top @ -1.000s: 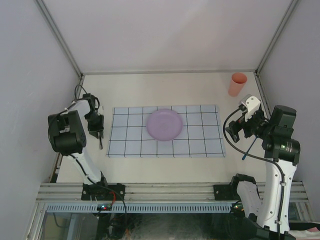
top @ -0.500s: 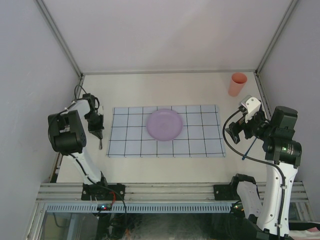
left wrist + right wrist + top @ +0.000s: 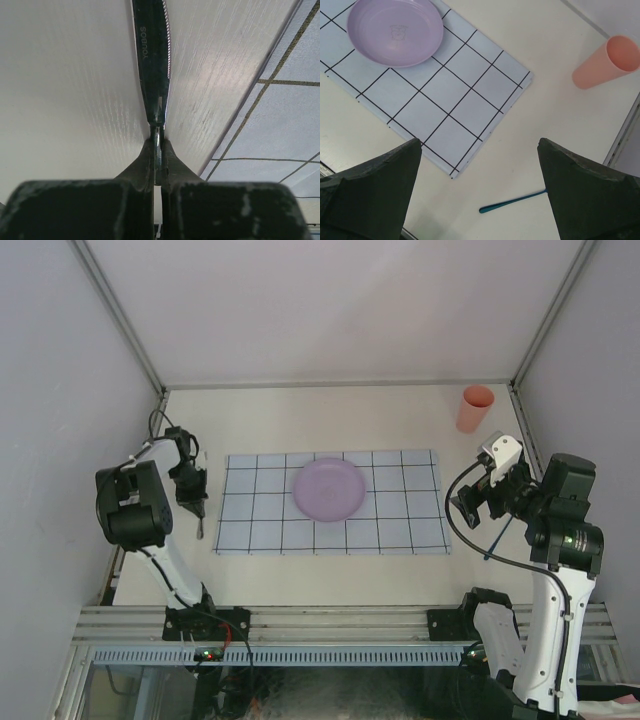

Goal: Set the dinner table for one person
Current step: Place the knife on the napkin, then pick up the spoon from the center of the board.

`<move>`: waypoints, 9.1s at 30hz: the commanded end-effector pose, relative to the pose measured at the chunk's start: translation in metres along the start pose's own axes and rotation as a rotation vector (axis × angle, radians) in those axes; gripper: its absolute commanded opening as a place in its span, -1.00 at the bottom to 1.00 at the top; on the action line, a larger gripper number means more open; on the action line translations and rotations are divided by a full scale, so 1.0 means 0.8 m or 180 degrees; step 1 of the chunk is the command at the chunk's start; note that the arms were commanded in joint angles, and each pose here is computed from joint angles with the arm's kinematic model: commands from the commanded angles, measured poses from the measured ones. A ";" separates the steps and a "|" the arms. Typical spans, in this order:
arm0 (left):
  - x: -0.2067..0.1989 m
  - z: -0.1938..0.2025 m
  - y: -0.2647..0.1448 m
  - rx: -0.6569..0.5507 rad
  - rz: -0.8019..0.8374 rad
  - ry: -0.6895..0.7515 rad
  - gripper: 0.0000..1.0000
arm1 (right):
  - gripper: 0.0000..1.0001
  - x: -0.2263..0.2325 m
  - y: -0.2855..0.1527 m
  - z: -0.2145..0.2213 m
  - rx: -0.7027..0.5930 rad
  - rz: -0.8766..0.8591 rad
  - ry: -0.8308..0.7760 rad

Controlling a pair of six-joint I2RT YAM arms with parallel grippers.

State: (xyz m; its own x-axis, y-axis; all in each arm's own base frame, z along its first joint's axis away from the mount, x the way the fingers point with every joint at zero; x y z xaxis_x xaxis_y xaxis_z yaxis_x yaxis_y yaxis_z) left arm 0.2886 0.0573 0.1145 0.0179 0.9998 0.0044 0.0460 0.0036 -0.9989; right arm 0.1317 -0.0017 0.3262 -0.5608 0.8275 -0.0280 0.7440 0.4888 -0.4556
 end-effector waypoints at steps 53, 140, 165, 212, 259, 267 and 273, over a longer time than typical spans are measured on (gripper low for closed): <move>-0.165 -0.063 -0.061 -0.0570 0.0652 0.0476 -1.00 | 0.99 -0.017 0.007 0.007 -0.0283 0.0142 0.0129; -0.178 -0.049 -0.009 -0.0192 0.0729 0.0403 -1.00 | 0.99 -0.011 0.005 0.014 -0.0288 0.0093 0.0159; -0.172 -0.054 -0.015 -0.0296 0.0598 0.0451 -0.77 | 0.99 -0.009 0.005 0.020 -0.0279 0.0109 0.0157; -0.103 -0.078 -0.302 -0.2597 -0.1012 0.1181 0.57 | 0.99 -0.157 0.155 0.049 0.0413 0.1019 0.2182; -0.127 -0.162 -0.301 -0.1954 -0.0890 0.2172 0.54 | 0.99 -0.157 0.139 0.191 0.1699 0.1937 0.3419; -0.114 -0.162 -0.326 -0.1985 -0.1695 0.2255 0.52 | 0.99 -0.171 0.141 0.213 0.1954 0.2094 0.3431; -0.119 -0.162 -0.333 -0.2075 -0.1849 0.2117 0.52 | 0.99 -0.184 0.142 0.218 0.1890 0.2208 0.3336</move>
State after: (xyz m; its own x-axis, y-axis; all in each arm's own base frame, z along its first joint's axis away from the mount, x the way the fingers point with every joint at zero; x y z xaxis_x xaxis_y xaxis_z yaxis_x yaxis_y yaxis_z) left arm 0.4109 -0.0419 0.3588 0.4432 0.6538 0.6133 0.6646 0.2195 -0.7143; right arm 0.2221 -0.1037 0.1178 0.5906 0.7898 0.1658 0.2828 -0.0101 -0.9591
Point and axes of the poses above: each gripper's point midway between its finger pads, its own y axis out along the fingers, its own x axis along the line the jaws close on, z = x × y, the point moved 10 cm from there along -y, back along the fingers, and after that the axes turned 9 degrees about y, right-handed, at the moved point
